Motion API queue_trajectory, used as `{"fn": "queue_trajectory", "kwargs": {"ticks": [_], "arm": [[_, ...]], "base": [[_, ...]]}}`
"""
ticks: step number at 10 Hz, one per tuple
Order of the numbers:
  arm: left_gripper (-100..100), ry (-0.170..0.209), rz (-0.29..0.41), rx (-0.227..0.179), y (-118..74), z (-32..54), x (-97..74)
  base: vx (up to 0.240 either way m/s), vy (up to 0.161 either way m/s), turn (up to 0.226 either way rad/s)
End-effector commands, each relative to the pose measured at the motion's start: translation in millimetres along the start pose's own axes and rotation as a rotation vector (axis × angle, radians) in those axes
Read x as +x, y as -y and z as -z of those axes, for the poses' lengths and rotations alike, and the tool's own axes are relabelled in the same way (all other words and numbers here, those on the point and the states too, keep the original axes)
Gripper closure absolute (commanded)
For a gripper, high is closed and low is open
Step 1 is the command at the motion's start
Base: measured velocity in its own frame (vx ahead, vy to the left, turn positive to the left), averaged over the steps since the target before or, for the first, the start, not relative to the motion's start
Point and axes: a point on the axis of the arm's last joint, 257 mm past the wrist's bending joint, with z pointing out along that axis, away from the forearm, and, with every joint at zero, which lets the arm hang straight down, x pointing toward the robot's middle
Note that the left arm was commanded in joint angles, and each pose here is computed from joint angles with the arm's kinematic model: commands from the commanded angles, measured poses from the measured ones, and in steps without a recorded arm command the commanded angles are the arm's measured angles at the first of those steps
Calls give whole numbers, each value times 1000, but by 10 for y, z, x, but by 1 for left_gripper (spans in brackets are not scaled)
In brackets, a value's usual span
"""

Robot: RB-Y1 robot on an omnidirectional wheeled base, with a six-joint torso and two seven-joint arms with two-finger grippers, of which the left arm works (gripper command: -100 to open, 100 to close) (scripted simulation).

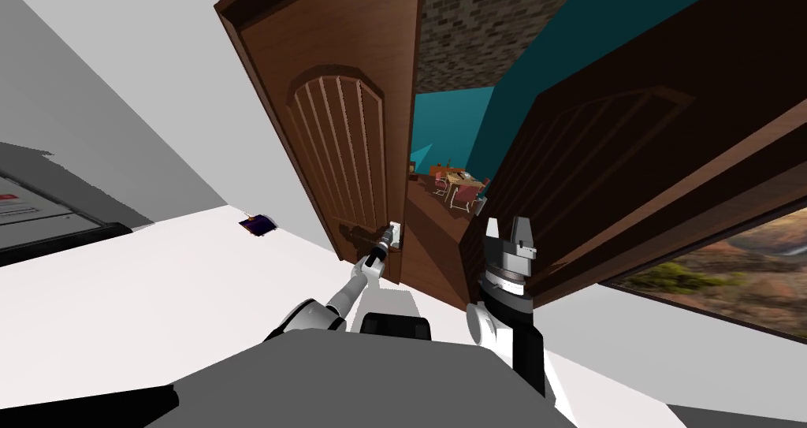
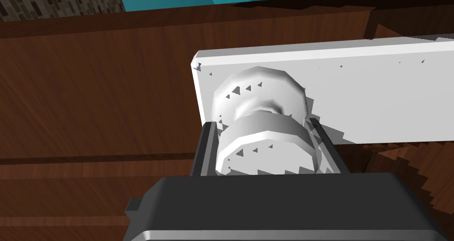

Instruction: Push the door open

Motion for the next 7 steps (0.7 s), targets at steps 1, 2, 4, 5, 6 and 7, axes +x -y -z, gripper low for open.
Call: {"fn": "queue_trajectory", "kwargs": {"ticks": [1,2,4,5,6,7], "arm": [[100,21,-13,-3,-10,11,-167],[100,25,-15,-3,-12,14,-202],[100,41,-23,-5,-16,23,-323],[100,54,-27,-6,-18,31,-412],[100,54,-27,-6,-18,31,-412],[100,74,-34,-7,-20,45,-550]], "base": [[88,-68,17],[127,-109,40],[106,-76,23],[148,-106,55],[108,-66,20],[140,-98,39]]}}
